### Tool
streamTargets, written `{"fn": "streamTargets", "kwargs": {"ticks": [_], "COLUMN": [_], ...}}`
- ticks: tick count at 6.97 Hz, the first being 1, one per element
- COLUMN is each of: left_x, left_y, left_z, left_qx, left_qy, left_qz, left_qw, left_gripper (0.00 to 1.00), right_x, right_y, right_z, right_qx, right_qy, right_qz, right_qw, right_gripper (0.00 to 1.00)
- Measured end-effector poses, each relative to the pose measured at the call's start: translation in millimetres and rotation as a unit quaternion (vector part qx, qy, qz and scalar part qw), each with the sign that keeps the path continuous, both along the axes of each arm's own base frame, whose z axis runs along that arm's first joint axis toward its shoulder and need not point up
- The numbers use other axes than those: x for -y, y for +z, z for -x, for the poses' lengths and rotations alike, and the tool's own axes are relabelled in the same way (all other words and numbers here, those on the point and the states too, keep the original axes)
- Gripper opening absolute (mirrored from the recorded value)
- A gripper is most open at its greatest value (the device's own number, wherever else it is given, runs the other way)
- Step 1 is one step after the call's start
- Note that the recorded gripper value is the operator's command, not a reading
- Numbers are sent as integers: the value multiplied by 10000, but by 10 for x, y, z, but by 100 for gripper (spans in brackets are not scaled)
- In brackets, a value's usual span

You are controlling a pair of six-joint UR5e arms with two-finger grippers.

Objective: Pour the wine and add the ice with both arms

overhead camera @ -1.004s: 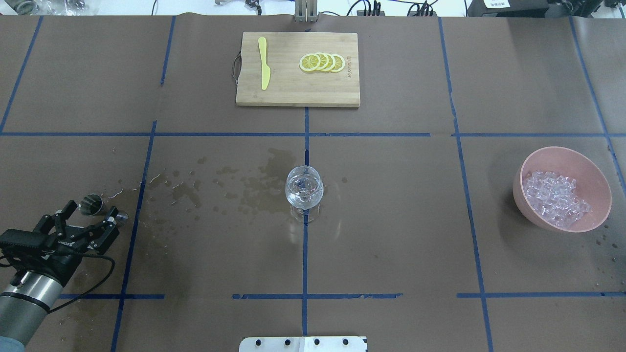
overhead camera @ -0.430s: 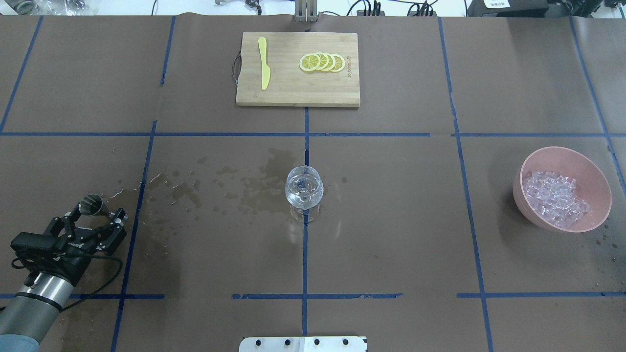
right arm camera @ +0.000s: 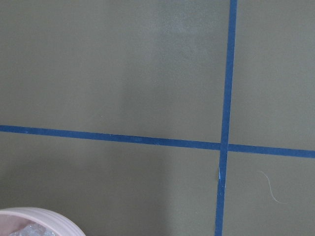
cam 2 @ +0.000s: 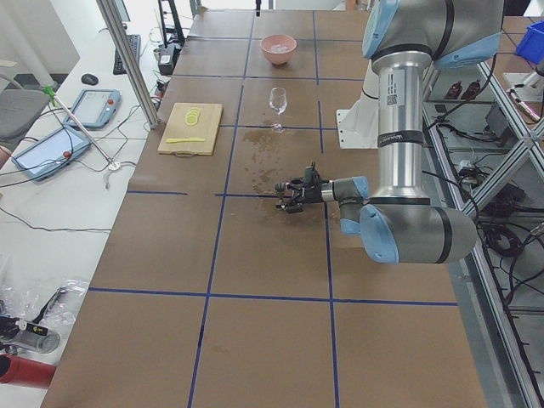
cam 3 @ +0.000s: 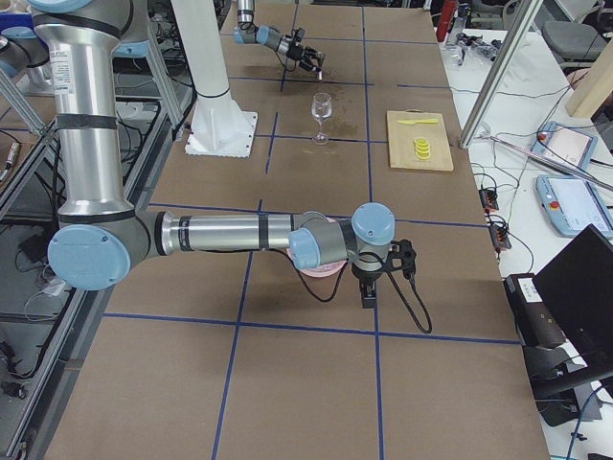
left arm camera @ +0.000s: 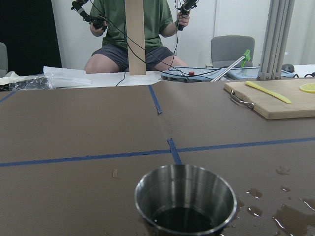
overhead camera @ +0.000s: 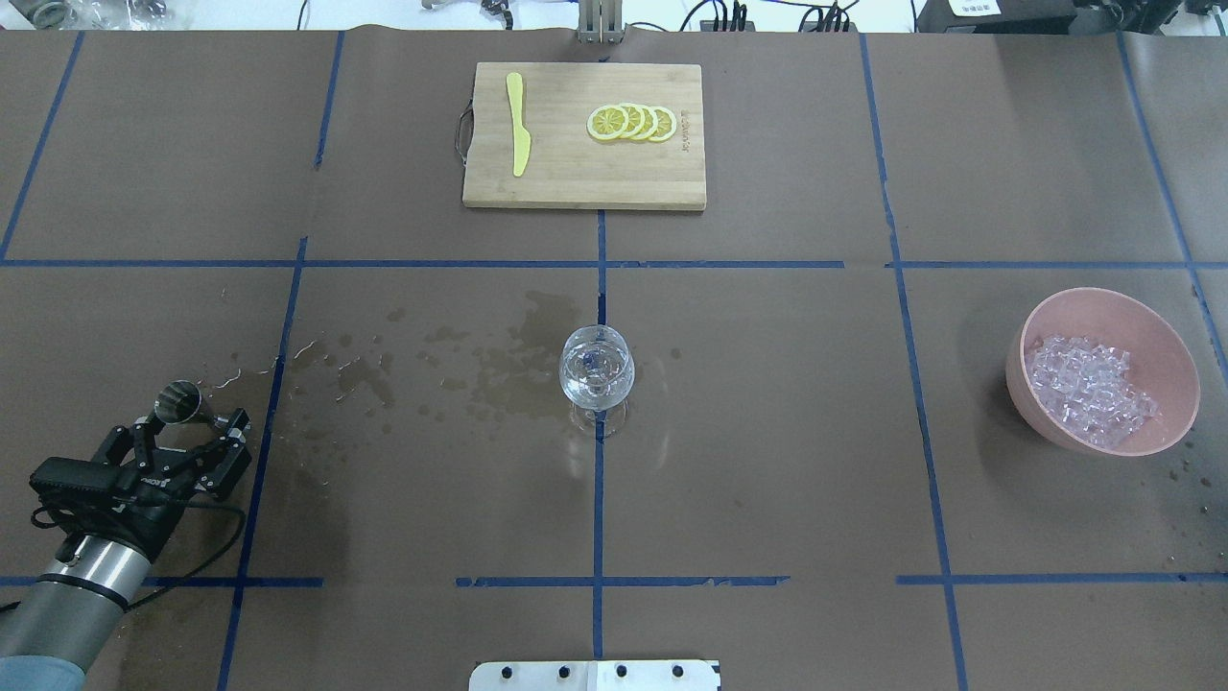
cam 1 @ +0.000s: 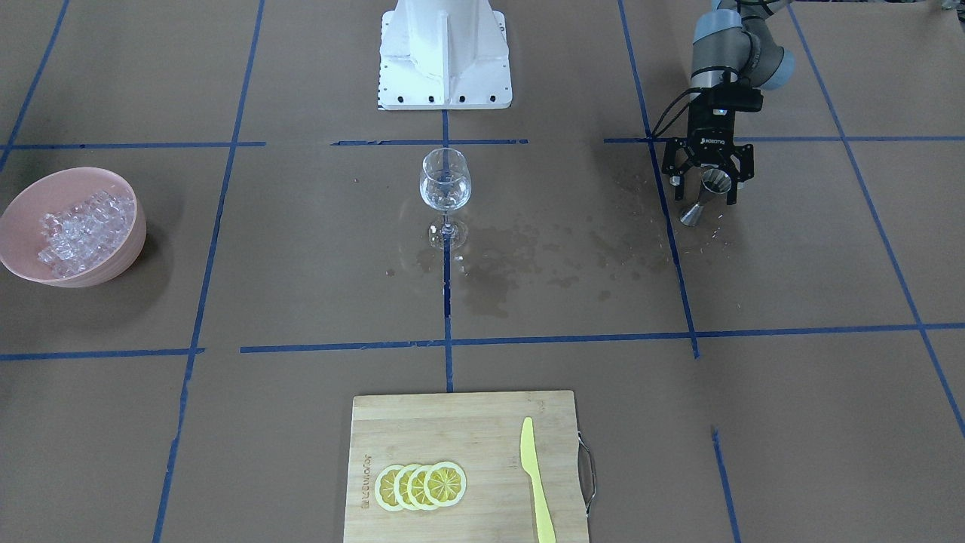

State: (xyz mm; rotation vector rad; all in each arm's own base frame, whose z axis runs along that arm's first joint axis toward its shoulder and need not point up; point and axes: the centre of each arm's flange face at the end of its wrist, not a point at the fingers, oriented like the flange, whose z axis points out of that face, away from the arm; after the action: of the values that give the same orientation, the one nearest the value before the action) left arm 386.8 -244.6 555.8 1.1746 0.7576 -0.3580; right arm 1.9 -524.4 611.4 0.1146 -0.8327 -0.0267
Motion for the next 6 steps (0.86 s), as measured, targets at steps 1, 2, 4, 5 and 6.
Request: {"fn": "streamTargets", "kwargs": {"ticks": [1, 2, 4, 5, 6], "left_x": [0, 0, -1, -1, -1], "left_y": [6, 4, 2, 2, -3], "left_z": [0, 5, 18, 19, 23], "left_qx": [0, -28, -98, -107, -113], "left_qy": [1, -1, 4, 5, 8], "left_qz": [1, -1, -6, -7, -9], "left_qw": [10000, 10000, 10000, 9999, 9999], "left_gripper": [73, 59, 33, 17, 2], "right_x": [0, 0, 0, 0, 0], "right_y": [1, 1, 2, 4, 7], "right_z": [1, 2, 0, 1, 2], "right_qx": [0, -1, -6, -7, -8], "right_qy": [0, 1, 2, 1, 0], "right_qz": [2, 5, 2, 3, 6], "right_qw": [10000, 10000, 10000, 10000, 10000], "right_gripper": [100, 100, 100, 100, 100]}}
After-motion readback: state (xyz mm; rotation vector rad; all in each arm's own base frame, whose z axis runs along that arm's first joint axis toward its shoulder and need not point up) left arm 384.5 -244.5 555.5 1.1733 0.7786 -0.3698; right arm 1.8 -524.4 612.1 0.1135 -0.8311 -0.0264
